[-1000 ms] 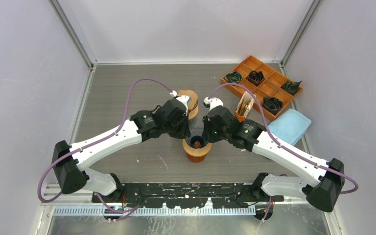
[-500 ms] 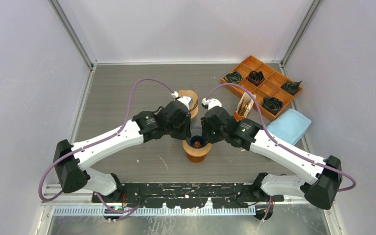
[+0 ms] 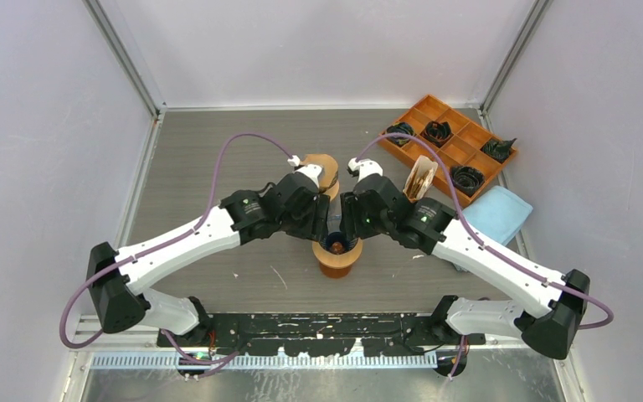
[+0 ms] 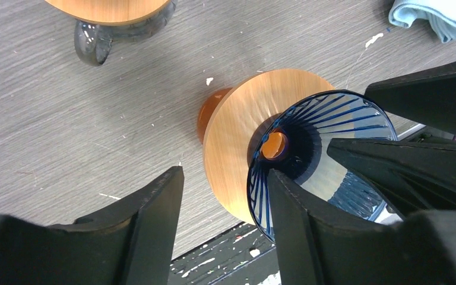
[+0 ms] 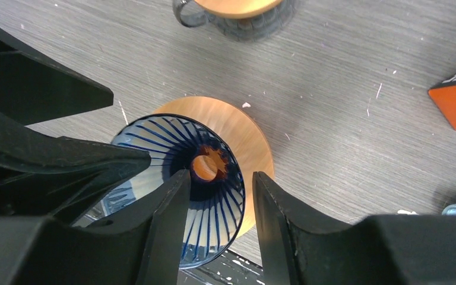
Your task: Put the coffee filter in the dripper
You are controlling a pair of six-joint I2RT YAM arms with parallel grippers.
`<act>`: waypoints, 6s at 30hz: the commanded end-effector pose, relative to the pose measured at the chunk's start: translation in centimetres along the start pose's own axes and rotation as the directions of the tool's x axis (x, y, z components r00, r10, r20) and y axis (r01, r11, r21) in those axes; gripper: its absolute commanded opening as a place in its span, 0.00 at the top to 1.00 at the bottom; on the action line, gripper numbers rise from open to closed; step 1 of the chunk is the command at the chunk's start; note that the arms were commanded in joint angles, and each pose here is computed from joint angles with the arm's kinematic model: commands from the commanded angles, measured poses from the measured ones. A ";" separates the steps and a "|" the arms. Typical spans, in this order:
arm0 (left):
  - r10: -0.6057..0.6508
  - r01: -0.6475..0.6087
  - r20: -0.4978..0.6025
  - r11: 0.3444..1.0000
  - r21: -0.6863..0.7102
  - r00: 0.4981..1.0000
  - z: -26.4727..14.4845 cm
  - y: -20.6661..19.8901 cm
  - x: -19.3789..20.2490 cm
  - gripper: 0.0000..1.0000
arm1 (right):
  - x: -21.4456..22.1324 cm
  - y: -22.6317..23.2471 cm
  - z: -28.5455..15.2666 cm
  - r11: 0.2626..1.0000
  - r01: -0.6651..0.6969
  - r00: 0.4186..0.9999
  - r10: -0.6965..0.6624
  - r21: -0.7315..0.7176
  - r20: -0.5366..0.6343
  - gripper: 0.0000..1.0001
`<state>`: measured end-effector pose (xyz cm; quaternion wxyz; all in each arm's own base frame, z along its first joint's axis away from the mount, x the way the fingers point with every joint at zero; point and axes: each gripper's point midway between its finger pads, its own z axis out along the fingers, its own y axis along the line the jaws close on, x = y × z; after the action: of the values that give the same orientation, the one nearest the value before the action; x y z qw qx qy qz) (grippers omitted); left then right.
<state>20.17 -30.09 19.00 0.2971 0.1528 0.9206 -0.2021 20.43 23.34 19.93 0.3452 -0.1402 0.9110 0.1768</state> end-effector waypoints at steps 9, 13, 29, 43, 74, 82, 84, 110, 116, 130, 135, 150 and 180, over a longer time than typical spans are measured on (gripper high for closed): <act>-0.049 0.040 0.244 0.998 0.041 0.969 -6.9 1.3 -5.6 0.24 | -7.2 -1.4 -5.0 0.994 -0.067 0.973 0.047 0.082 0.224 0.43; -0.069 0.067 0.283 0.998 0.015 0.957 -8.0 3.6 -6.1 0.19 | -8.7 -4.1 -5.4 0.980 -0.106 0.963 0.059 0.171 0.262 0.42; -0.058 0.137 0.379 0.973 -0.185 0.923 -10.1 13.6 -3.8 0.02 | -12.3 -16.8 -3.8 0.862 -0.255 0.928 0.091 0.439 0.360 0.43; 0.067 0.092 0.416 0.932 -0.351 0.907 -10.4 17.8 -2.2 0.01 | -12.0 -24.2 0.5 0.845 -0.188 0.953 0.034 0.501 0.300 0.54; 0.120 0.079 0.427 0.904 -0.419 0.896 -9.4 19.6 -2.3 0.01 | -9.7 -27.6 6.1 0.875 -0.199 0.973 0.123 0.441 0.195 0.75; 0.118 0.078 0.429 0.908 -0.412 0.896 -9.4 19.5 -2.3 0.01 | -9.5 -27.6 6.7 0.879 -0.210 0.972 0.141 0.428 0.187 0.75; 0.118 0.077 0.429 0.908 -0.411 0.896 -9.4 19.5 -2.3 0.01 | -9.2 -27.8 6.9 0.876 -0.214 0.972 0.147 0.433 0.182 0.75; 0.114 0.068 0.424 0.917 -0.392 0.898 -9.1 19.1 -2.2 0.01 | -9.0 -28.6 8.1 0.867 -0.226 0.971 0.164 0.445 0.173 0.88; 0.111 0.066 0.426 0.922 -0.380 0.898 -9.4 18.9 -2.3 0.01 | -10.3 -28.0 6.8 0.872 -0.236 0.965 0.159 0.430 0.208 0.99; 0.104 0.005 0.389 0.963 -0.269 0.915 -10.8 15.9 -3.6 0.01 | -13.4 -25.6 0.5 0.868 -0.274 0.947 0.170 0.414 0.271 0.99; 0.095 -0.020 0.356 0.977 -0.211 0.930 -11.4 14.4 -3.7 0.01 | -13.8 -24.4 -1.5 0.865 -0.308 0.938 0.207 0.396 0.279 0.99; -0.015 0.017 0.309 1.000 -0.006 0.951 -13.0 9.5 -5.8 0.07 | -15.6 -16.7 -7.0 0.923 -0.273 0.932 0.183 0.273 0.312 0.99; -0.175 0.065 0.457 0.967 0.246 0.872 -13.5 -3.4 -10.9 0.12 | -14.2 2.0 -9.0 0.971 -0.199 0.951 0.224 -0.133 0.212 0.99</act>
<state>19.61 -27.10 32.20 0.4326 0.1033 0.8376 -0.3172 25.20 22.47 34.45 0.4060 -0.0543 0.8746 0.2594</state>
